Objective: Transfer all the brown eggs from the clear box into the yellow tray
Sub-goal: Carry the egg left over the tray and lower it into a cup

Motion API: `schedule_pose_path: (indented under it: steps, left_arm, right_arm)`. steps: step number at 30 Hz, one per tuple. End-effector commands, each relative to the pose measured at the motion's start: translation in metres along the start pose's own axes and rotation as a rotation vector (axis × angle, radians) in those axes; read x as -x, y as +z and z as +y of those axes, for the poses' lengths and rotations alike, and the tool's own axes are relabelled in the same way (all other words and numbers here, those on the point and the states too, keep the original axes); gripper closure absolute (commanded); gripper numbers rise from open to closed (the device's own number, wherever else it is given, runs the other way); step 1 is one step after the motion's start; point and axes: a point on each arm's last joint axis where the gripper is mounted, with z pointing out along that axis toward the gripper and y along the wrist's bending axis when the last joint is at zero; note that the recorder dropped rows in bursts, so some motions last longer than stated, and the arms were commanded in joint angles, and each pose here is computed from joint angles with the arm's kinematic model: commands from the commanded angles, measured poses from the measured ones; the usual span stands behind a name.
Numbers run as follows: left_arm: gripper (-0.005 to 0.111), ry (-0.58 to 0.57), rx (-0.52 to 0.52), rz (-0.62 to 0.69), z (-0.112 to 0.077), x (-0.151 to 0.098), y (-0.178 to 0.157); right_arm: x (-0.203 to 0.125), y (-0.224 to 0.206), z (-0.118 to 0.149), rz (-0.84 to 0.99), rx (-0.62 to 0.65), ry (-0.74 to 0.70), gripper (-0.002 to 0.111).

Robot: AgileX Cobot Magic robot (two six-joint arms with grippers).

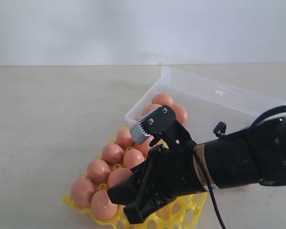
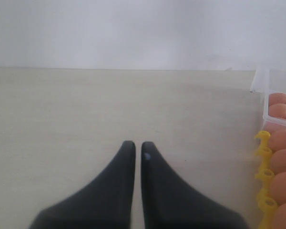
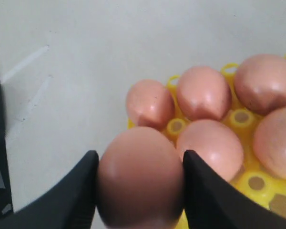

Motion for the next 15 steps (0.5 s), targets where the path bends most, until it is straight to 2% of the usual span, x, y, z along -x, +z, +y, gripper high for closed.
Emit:
schedule_pose_path:
  steps: [1, 15]
  left_arm:
    - [0.103, 0.003, -0.004, -0.003, -0.0001, -0.0008, 0.0001]
    - [0.103, 0.003, -0.004, -0.003, -0.0001, -0.0008, 0.0001]
  right_arm:
    - [-0.0164, -0.0031, -0.0025, -0.026, -0.042, 0.042, 0.109]
    - [-0.0167, -0.0039, 0.0006, -0.066, -0.009, 0.048, 0.109]
